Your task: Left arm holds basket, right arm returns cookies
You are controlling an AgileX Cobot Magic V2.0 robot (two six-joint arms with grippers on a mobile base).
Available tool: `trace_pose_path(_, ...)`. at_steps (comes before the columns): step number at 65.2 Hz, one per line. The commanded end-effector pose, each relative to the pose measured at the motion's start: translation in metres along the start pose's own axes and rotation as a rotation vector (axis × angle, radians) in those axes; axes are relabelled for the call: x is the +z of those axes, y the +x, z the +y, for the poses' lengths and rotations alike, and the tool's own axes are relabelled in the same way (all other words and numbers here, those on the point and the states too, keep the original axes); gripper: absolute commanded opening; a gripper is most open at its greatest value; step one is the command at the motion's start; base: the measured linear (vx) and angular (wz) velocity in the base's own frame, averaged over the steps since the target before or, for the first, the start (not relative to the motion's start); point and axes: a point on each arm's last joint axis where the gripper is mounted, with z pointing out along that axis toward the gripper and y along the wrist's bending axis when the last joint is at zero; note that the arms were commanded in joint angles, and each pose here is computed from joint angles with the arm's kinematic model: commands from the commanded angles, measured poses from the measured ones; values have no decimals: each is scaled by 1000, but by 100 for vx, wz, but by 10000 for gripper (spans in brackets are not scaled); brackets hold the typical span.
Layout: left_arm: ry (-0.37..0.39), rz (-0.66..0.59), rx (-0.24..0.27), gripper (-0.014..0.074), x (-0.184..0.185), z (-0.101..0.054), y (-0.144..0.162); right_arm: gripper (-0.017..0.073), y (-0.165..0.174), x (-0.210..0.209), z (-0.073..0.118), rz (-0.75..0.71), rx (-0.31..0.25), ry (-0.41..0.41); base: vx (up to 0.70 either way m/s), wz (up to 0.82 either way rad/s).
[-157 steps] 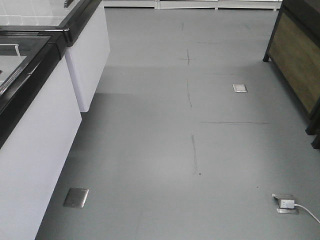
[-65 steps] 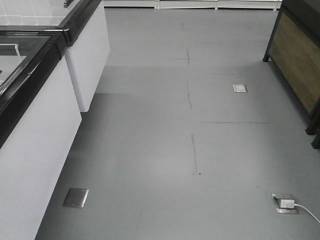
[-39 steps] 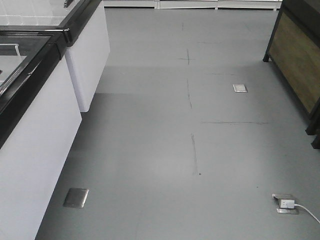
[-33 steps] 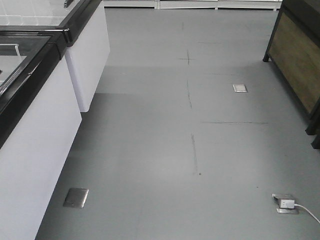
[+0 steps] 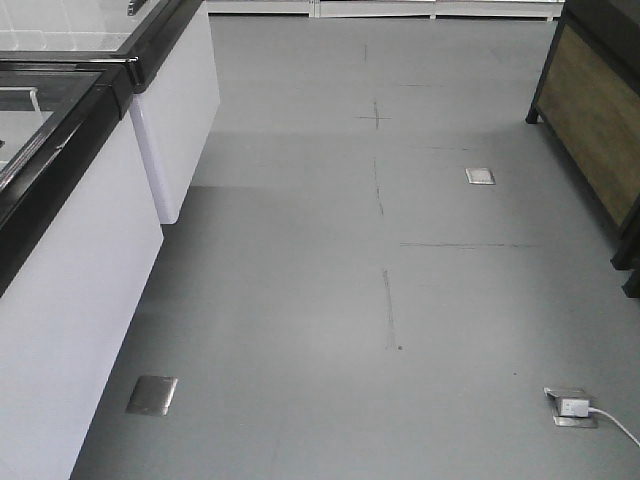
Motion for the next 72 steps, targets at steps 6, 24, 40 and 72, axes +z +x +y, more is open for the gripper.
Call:
trace_pose_path(6,164,-49,-48,462,13,-7,-15,-10,-2,-1,1,-72,-9,-6,0,0)
trace_pose_path(24,317,-51,-142,463,38,5,-28,-10,-2,-1,1,-72,-9,-6,0,0)
trace_pose_path(40,368,-3,-152,496,53,10,-33,-10,-2,-1,1,-72,-9,-6,0,0)
trace_pose_path(72,436,74,-271,507,75,11,-28,-10,-2,-1,1,-72,-9,-6,0,0)
